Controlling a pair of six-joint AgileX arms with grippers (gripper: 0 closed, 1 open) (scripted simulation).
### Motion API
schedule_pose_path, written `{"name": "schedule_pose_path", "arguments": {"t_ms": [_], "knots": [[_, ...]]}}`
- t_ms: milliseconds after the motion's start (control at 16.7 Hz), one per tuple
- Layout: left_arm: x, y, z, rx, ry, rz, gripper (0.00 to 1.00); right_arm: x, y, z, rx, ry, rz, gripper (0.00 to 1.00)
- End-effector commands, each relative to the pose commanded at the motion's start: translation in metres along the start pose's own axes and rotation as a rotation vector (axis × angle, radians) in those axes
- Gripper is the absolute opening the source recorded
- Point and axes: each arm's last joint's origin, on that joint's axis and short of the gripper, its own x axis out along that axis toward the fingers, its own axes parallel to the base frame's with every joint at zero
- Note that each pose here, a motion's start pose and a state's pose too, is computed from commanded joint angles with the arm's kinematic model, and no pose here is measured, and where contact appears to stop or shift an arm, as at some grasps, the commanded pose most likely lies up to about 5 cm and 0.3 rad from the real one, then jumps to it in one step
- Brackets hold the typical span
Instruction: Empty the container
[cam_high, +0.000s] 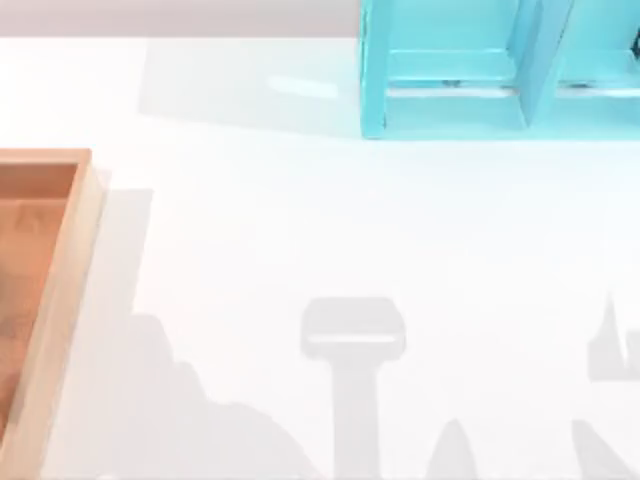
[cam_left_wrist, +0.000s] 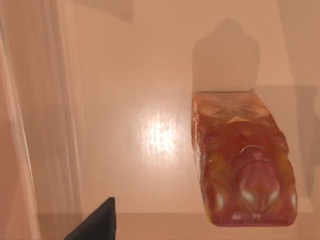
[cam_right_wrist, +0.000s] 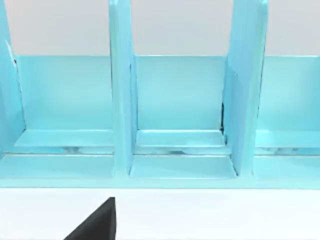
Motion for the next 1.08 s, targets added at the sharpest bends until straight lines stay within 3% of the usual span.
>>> {"name": "schedule_pose_path", "arguments": {"t_ms": [600, 960, 1080], "knots": [[0.073, -0.002, -0.005, 0.000, -0.005, 0.003, 1.00, 0.000, 0.000, 0.000, 0.000, 0.000, 0.000, 1.00], [0.078, -0.002, -0.006, 0.000, -0.009, 0.006, 1.00, 0.000, 0.000, 0.000, 0.000, 0.000, 0.000, 1.00], [0.078, -0.002, -0.006, 0.000, -0.009, 0.006, 0.85, 0.000, 0.000, 0.000, 0.000, 0.000, 0.000, 1.00]]}}
